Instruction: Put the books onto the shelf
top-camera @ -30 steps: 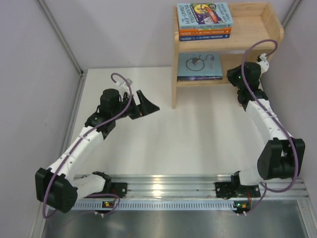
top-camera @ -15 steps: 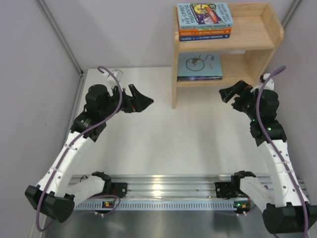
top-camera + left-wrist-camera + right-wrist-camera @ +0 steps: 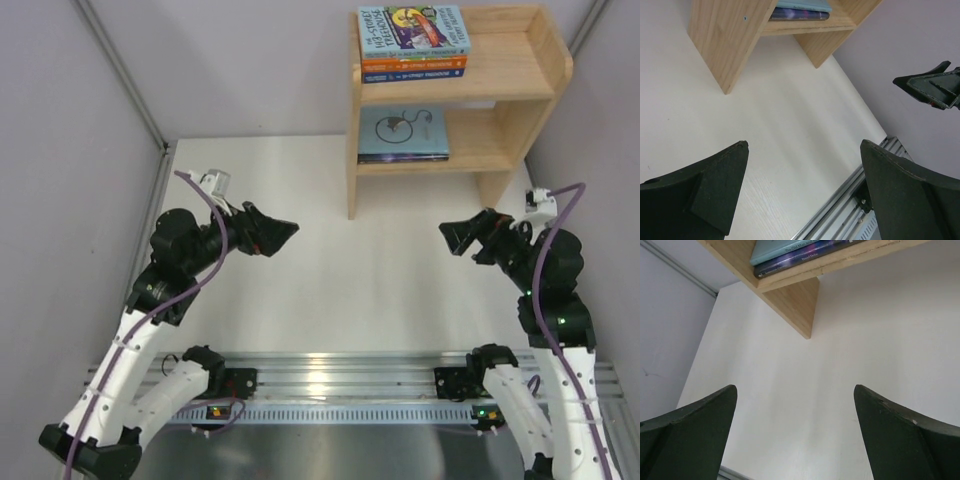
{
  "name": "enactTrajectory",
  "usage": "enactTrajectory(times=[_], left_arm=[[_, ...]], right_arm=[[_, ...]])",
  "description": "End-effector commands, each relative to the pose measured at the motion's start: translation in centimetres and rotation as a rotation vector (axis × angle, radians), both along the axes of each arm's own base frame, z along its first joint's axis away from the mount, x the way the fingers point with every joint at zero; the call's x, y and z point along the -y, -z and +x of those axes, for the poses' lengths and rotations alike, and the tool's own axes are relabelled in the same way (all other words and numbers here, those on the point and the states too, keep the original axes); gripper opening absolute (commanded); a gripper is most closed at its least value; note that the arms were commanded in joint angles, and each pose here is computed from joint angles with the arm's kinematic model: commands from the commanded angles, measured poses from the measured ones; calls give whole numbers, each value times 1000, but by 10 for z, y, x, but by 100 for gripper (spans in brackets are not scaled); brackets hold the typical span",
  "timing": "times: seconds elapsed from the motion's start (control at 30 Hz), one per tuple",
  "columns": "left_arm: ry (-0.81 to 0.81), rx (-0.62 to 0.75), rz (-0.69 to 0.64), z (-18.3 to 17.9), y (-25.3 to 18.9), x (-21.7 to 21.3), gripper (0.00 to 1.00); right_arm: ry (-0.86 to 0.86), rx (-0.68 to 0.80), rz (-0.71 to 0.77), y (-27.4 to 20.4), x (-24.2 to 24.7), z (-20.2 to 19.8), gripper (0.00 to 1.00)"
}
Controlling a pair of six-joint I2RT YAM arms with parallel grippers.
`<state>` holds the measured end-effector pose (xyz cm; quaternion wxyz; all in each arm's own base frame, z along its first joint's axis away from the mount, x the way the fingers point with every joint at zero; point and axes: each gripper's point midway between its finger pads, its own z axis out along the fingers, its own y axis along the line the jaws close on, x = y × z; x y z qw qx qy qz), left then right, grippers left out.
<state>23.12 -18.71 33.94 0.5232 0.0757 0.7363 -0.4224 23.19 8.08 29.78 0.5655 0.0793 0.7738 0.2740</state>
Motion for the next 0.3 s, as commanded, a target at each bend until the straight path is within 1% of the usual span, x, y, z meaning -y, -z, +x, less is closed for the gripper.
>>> enactTrajectory(times=[0.0, 0.27], left_arm=[[16, 44, -42, 4, -12, 5, 99], [16, 31, -37, 2, -5, 5, 99]], right_arm=[[-6, 3, -26, 0, 1, -3, 100], [27, 31, -41, -10, 8, -7, 100]])
